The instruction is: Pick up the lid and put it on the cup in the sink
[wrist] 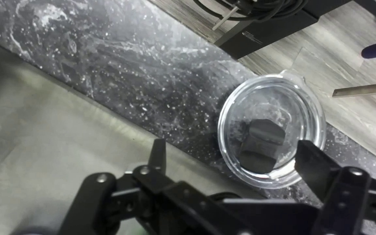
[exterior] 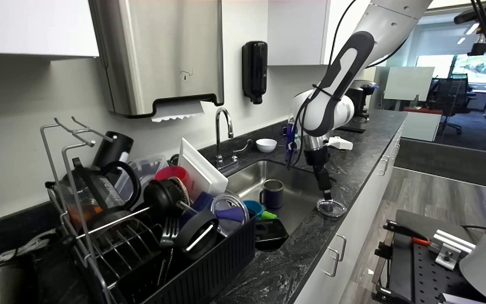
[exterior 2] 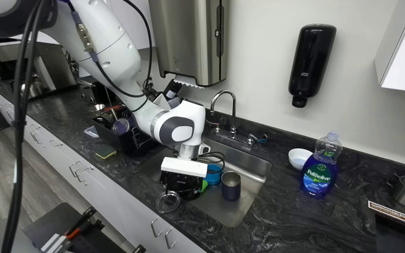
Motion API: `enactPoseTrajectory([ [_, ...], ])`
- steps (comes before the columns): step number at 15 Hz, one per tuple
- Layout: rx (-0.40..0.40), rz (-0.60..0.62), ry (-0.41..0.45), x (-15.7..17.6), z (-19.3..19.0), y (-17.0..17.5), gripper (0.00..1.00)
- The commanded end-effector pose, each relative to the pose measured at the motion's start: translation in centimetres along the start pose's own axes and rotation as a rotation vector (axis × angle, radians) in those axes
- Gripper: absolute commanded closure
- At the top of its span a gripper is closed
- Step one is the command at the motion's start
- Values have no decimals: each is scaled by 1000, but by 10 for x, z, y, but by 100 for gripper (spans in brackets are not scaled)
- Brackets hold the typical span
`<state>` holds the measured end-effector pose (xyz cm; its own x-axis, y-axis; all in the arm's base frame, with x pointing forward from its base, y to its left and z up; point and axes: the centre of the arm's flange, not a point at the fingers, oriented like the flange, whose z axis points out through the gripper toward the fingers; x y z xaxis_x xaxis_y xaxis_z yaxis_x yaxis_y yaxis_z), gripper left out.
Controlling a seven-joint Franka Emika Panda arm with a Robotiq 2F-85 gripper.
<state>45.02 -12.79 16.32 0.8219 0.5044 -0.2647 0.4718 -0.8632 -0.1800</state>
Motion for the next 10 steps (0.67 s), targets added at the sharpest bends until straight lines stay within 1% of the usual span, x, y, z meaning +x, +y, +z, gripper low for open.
enactPoseTrajectory([
  [1,34,-101,0,-3,-3,7,0],
  [4,77,-167,-2,-4,-3,13,0],
  [8,150,-195,4,-3,-1,20,0],
  [10,174,-201,6,-2,1,21,0],
])
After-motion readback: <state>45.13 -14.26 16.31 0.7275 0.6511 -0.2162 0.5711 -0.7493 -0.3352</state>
